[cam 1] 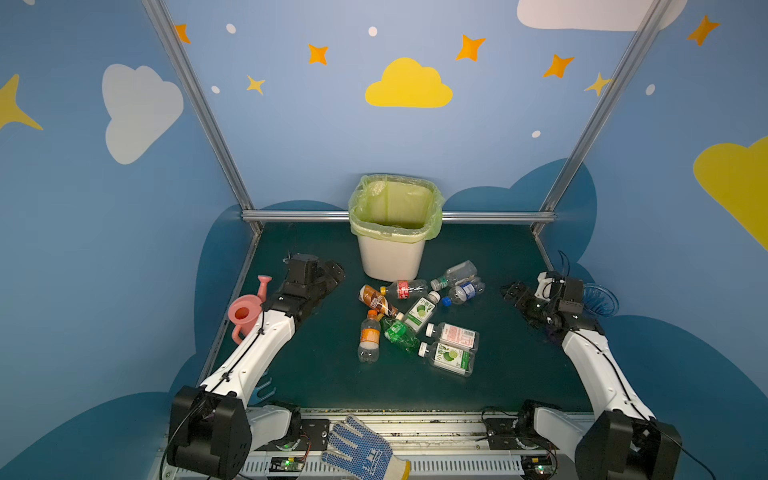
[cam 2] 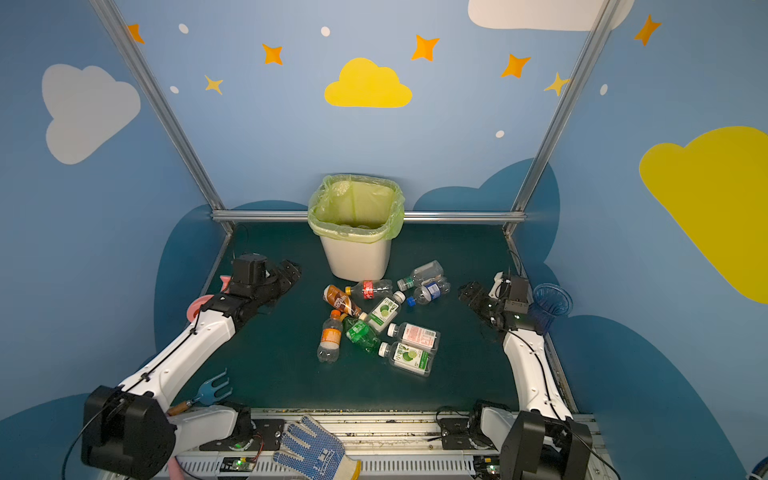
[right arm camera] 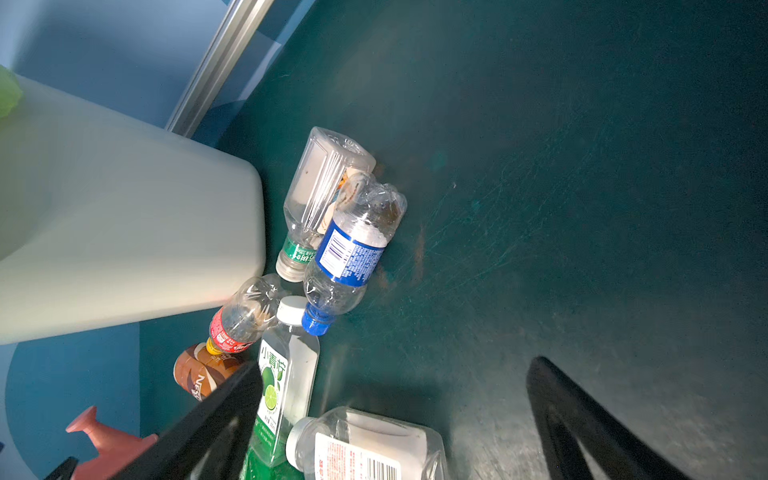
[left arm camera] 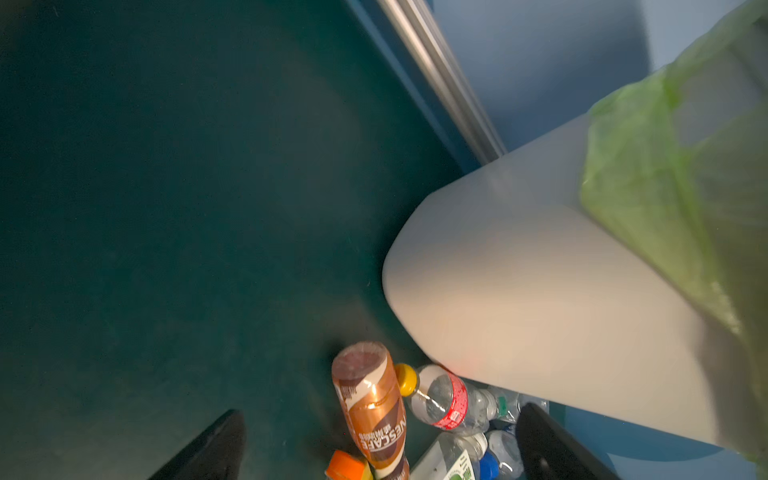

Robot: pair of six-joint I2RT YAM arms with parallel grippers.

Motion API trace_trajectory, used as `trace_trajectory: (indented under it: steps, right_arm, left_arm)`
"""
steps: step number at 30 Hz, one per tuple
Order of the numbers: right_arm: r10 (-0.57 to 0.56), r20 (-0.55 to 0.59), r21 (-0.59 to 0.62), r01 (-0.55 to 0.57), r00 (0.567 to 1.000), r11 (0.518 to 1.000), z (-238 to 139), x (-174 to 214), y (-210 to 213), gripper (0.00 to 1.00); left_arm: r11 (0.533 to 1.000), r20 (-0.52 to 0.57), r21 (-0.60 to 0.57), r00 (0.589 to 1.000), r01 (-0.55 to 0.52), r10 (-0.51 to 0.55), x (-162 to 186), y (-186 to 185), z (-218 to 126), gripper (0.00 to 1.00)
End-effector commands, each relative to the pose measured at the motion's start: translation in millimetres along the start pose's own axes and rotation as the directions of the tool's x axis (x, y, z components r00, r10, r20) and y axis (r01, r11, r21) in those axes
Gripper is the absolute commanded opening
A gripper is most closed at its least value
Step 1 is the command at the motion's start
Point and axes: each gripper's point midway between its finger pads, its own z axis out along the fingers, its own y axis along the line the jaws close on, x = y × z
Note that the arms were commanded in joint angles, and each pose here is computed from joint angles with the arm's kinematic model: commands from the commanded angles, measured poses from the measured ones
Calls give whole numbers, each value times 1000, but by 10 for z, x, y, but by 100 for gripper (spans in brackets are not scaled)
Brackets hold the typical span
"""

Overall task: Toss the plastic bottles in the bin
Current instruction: 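Swing the left gripper back down beside the watering can, then reach the left gripper into the pile toward the orange-cap bottle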

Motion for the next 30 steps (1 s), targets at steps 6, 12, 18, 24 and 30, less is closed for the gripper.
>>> trace_trajectory:
  steps: [6, 12, 18, 24, 30]
  right_arm:
    - [13, -5, -7, -13, 1000, 1000, 19, 12, -16, 98]
    - [14, -8, 1, -14, 1000, 1000, 12, 33, -34, 98]
    - [20, -1, 11, -20, 1000, 1000, 7, 29, -57, 98]
    - [23, -5, 17, -23, 1000, 1000, 15, 32, -72, 98]
    - [29, -5, 27, -29, 1000, 999, 22, 31, -103, 98]
  left_arm:
    - [987, -178, 61, 974, 151, -138, 523, -128, 388, 98]
    - [976, -253, 44, 947, 215, -198, 684, -110, 608, 96]
    - [969, -312, 7, 921, 247, -233, 836, -39, 773, 96]
    - [964, -358, -10, 899, 267, -253, 938, -15, 937, 93]
    - [964, -412, -18, 876, 267, -250, 1024, -45, 1087, 87]
